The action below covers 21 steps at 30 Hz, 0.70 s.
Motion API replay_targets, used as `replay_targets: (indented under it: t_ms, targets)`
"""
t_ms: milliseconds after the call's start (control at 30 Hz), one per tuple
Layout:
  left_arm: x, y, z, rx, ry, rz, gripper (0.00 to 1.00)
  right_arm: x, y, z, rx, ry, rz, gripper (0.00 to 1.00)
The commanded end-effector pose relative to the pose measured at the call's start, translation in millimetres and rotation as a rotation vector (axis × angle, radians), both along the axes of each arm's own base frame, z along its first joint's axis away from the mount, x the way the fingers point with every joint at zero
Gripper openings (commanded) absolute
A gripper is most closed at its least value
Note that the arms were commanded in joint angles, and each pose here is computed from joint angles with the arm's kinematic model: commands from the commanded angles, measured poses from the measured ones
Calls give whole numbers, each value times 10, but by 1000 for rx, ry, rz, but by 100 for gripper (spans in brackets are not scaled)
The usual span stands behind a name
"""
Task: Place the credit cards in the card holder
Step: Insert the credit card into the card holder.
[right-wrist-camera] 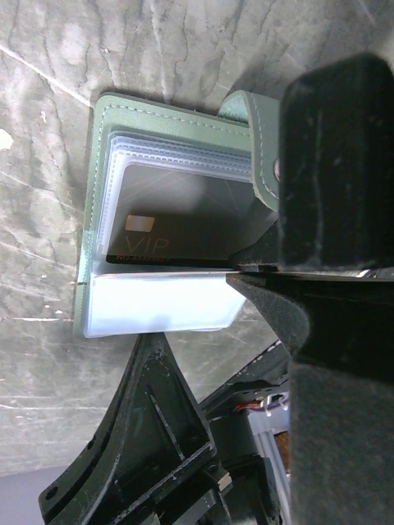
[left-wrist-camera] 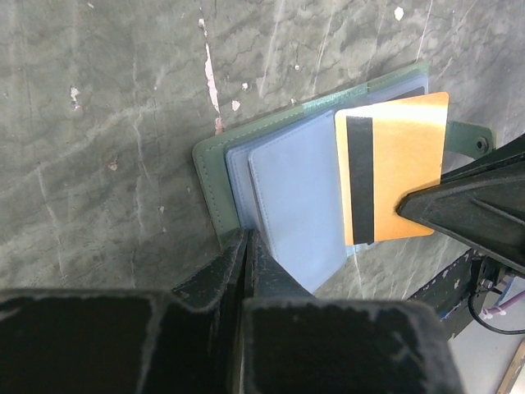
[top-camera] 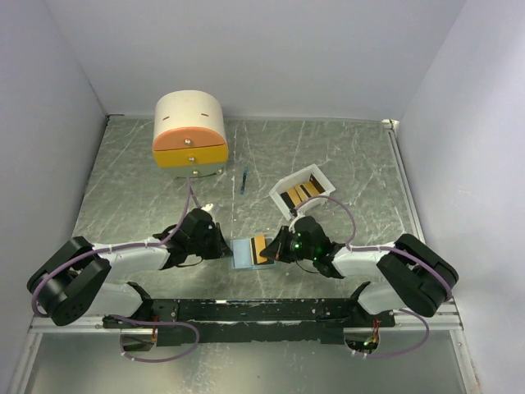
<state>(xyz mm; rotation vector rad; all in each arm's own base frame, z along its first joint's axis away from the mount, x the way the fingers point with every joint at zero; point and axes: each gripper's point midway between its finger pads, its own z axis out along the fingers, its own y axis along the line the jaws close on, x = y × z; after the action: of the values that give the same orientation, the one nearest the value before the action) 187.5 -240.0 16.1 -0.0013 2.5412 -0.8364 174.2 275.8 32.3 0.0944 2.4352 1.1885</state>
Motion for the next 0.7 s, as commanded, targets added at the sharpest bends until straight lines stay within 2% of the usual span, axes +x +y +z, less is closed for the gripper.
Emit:
replay_targets:
  t_ms: [0,467,667]
  targets:
    - [-118,168,-199,69,49,17,10,-116,-33,-121,-10,56,13,0]
    - [-126,190,-217,74,54,29,10,-163,33,-13,66,71,23,0]
    - [-130,190,-214,71,54,29,10,-156,7,-72,48,71,14,0]
